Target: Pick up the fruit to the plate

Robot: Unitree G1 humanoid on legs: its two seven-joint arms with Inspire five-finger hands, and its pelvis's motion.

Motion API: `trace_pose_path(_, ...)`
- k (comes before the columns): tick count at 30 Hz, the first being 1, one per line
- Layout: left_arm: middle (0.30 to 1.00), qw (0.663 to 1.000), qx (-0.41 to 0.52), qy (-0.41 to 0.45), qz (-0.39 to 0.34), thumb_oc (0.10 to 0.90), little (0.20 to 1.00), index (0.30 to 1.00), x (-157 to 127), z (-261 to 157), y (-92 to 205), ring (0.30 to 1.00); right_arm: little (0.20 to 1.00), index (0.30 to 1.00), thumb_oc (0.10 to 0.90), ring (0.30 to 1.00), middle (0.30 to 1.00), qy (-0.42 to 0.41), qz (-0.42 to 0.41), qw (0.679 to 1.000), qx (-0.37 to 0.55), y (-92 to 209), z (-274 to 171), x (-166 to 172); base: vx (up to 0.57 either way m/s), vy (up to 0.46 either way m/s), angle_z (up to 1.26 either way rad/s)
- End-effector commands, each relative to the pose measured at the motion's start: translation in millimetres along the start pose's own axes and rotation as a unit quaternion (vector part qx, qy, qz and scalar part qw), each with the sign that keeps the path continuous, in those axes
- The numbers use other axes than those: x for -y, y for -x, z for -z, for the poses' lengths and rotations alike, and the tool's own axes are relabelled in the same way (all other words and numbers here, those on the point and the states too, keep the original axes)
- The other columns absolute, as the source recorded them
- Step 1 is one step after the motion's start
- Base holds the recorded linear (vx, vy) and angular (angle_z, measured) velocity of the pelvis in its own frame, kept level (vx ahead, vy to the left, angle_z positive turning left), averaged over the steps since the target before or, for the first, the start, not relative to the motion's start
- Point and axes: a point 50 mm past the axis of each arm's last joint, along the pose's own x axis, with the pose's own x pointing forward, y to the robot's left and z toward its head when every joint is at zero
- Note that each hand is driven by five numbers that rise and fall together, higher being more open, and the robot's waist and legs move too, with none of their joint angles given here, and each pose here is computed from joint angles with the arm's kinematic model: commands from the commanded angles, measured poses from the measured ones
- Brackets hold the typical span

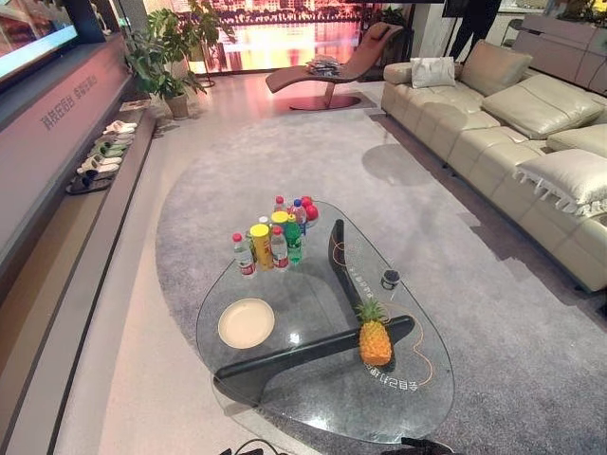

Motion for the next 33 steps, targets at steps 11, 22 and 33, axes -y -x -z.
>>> trace_pose_path(11, 0.900, 0.999, 0.048, 0.000, 0.005, 0.800, 0.900, 0.900, 12.4, -27.6, -2.5, 0.900, 0.900, 0.900, 0.800, 0.900, 0.900, -0.081, 0.160, 0.977, 0.115, 6.9, -44.3, 32.9, -0.01, -0.036, -0.01)
trace_pose_path(22, 0.900, 0.998, 0.066, 0.007, 0.014, 0.800, 0.900, 0.900, 7.8, -31.5, -1.1, 0.900, 0.900, 0.900, 0.800, 0.900, 0.900, -0.104, 0.219, 0.901, 0.361, 50.7, -153.0, 44.0, -0.02, -0.011, 0.05)
trace_pose_path(33, 0.900, 0.996, 0.084, 0.013, 0.034, 0.800, 0.900, 0.900, 12.8, -48.9, -0.3, 0.900, 0.900, 0.900, 0.800, 0.900, 0.900, -0.098, 0.218, 0.808, 0.538, 120.3, -237.2, 51.2, -0.03, 0.009, 0.10)
